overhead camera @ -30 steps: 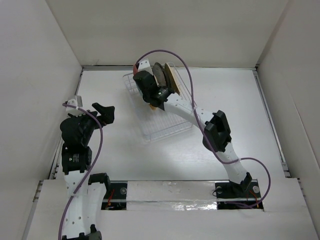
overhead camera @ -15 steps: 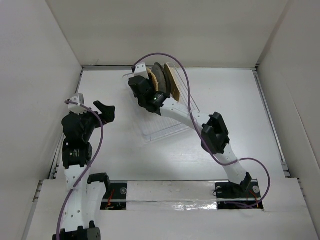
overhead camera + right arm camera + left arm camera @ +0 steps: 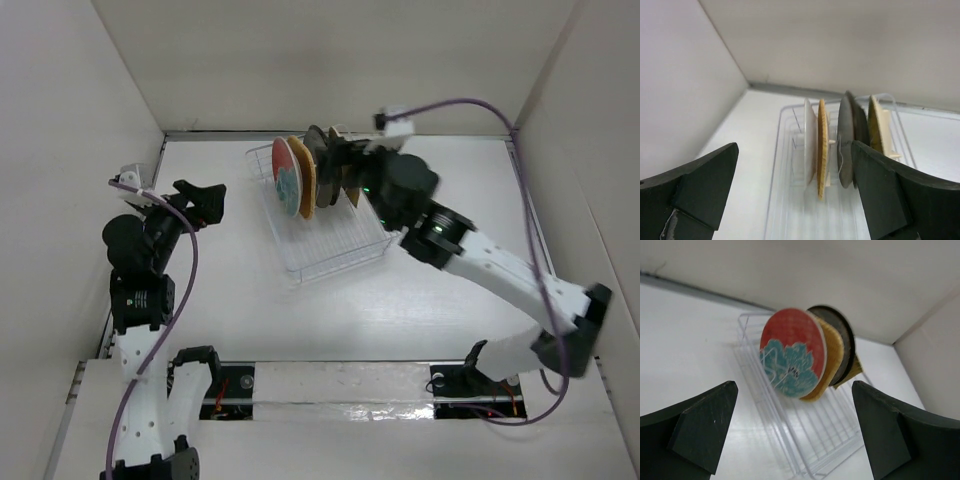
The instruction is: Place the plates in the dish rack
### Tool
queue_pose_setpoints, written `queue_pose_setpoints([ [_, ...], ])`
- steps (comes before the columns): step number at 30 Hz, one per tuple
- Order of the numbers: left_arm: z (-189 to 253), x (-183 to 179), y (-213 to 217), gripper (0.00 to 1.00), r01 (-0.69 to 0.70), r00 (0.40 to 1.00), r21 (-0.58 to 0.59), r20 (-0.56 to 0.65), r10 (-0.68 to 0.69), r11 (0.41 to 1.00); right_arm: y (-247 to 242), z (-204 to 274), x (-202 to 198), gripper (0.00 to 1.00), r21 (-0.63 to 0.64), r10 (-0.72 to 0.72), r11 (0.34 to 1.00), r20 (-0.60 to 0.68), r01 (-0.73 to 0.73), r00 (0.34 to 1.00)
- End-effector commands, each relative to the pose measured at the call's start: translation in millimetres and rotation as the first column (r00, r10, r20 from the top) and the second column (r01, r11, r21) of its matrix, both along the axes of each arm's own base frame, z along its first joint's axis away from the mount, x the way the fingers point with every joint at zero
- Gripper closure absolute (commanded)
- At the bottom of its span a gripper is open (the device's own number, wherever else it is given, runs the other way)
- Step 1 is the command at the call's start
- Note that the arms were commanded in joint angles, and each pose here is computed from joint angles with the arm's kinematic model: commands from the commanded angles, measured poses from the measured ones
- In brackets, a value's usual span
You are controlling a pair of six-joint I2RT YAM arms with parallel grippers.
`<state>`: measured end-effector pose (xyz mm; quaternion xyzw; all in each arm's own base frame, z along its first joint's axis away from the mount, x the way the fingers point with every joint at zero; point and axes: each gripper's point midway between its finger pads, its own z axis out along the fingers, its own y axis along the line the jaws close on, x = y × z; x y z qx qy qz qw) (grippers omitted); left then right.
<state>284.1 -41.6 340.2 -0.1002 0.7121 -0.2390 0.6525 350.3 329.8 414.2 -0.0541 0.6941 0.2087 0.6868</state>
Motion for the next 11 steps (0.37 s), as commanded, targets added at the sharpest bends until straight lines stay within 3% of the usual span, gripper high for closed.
queue_pose_setpoints([
  [1, 85, -27, -15, 0.01, 0.067, 0.96, 0.015, 0.272, -0.068, 0.998, -78, 71, -39, 0.0, 0.246, -0.122, 0.966, 0.153, 0.082, 0.981],
  [2, 93, -32, -17, 0.01, 0.072, 0.951, 0.016, 0.301, -0.074, 0.997, -98, 42, -39, 0.0, 0.221, -0.185, 0.963, 0.118, 0.156, 0.976],
  [5, 112, -48, -22, 0.01, 0.092, 0.92, 0.017, 0.381, -0.092, 0.996, -157, 29, -52, 0.0, 0.279, -0.272, 0.932, 0.111, 0.233, 0.956],
  [11, 109, -53, -26, 0.01, 0.12, 0.914, -0.012, 0.393, -0.106, 0.993, -176, 4, -51, 0.0, 0.282, -0.246, 0.934, 0.054, 0.221, 0.968],
])
